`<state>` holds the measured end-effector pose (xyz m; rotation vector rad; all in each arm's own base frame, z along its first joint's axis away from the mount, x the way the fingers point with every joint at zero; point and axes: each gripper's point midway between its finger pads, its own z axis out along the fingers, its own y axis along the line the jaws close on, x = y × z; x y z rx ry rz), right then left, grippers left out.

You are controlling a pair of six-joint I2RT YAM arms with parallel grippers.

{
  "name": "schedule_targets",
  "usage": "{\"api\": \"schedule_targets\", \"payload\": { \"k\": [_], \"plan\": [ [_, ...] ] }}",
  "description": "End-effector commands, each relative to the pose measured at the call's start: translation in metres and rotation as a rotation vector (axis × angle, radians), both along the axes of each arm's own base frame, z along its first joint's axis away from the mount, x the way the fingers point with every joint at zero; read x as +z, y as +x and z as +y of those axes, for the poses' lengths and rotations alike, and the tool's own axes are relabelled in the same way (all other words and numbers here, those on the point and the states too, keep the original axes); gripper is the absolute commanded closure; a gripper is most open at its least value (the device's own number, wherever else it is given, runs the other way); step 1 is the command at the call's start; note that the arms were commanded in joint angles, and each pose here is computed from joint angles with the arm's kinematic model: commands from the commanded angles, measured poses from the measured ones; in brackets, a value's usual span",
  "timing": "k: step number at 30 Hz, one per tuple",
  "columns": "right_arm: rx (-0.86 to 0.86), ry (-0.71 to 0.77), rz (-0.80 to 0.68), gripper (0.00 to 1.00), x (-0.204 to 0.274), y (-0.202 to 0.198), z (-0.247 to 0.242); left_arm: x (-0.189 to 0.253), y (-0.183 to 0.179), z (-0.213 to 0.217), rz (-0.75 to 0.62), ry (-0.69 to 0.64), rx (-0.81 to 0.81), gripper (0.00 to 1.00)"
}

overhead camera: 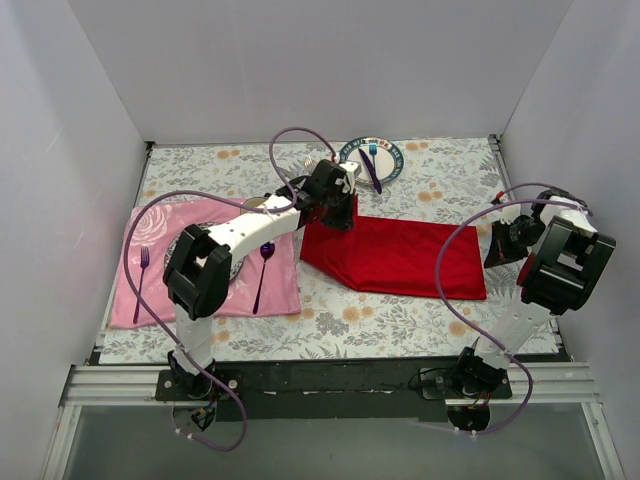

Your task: Fold the napkin into a case and place the utensils inside

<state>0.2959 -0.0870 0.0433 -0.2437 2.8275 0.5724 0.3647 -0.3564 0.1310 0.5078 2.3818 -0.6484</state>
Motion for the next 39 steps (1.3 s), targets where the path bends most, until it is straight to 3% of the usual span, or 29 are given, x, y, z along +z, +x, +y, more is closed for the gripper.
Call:
{"api": "schedule_targets", "payload": {
  "k": [1, 6, 11, 12, 14, 15, 18, 24, 31, 39],
  "plan": [
    [-0.002, 0.020, -0.008, 0.99, 0.013, 0.004, -0.001, -0.015, -0.003, -0.007, 0.077, 0.002, 0.042, 1.00],
    [0.011, 0.063, -0.011, 0.99, 0.016, 0.004, 0.007, -0.048, -0.006, 0.040, 0.127, 0.108, 0.170, 1.00],
    [0.016, 0.099, -0.034, 0.99, 0.020, 0.005, 0.015, -0.048, -0.005, 0.079, 0.059, 0.165, 0.269, 1.00],
    [0.017, 0.102, -0.038, 0.99, 0.021, 0.005, 0.016, -0.051, -0.003, 0.087, 0.043, 0.191, 0.296, 0.85],
    [0.022, 0.108, -0.038, 0.99, 0.022, 0.005, 0.019, -0.066, -0.003, 0.103, 0.072, 0.233, 0.334, 0.72],
    [0.025, 0.106, -0.042, 0.99, 0.023, 0.005, 0.019, -0.070, -0.002, 0.109, 0.082, 0.242, 0.347, 0.51],
    [0.037, 0.106, -0.049, 0.99, 0.026, 0.004, 0.021, -0.078, 0.006, 0.128, 0.113, 0.250, 0.404, 0.42],
    [0.048, 0.107, -0.054, 0.99, 0.024, 0.004, 0.025, -0.081, 0.008, 0.130, 0.099, 0.237, 0.403, 0.41],
    [0.038, 0.086, -0.043, 0.99, 0.016, 0.006, 0.023, -0.085, 0.010, 0.111, 0.085, 0.233, 0.360, 0.49],
    [0.033, 0.092, -0.038, 0.99, 0.016, 0.005, 0.023, -0.117, 0.001, 0.123, 0.146, 0.328, 0.413, 0.58]
  ]
}}
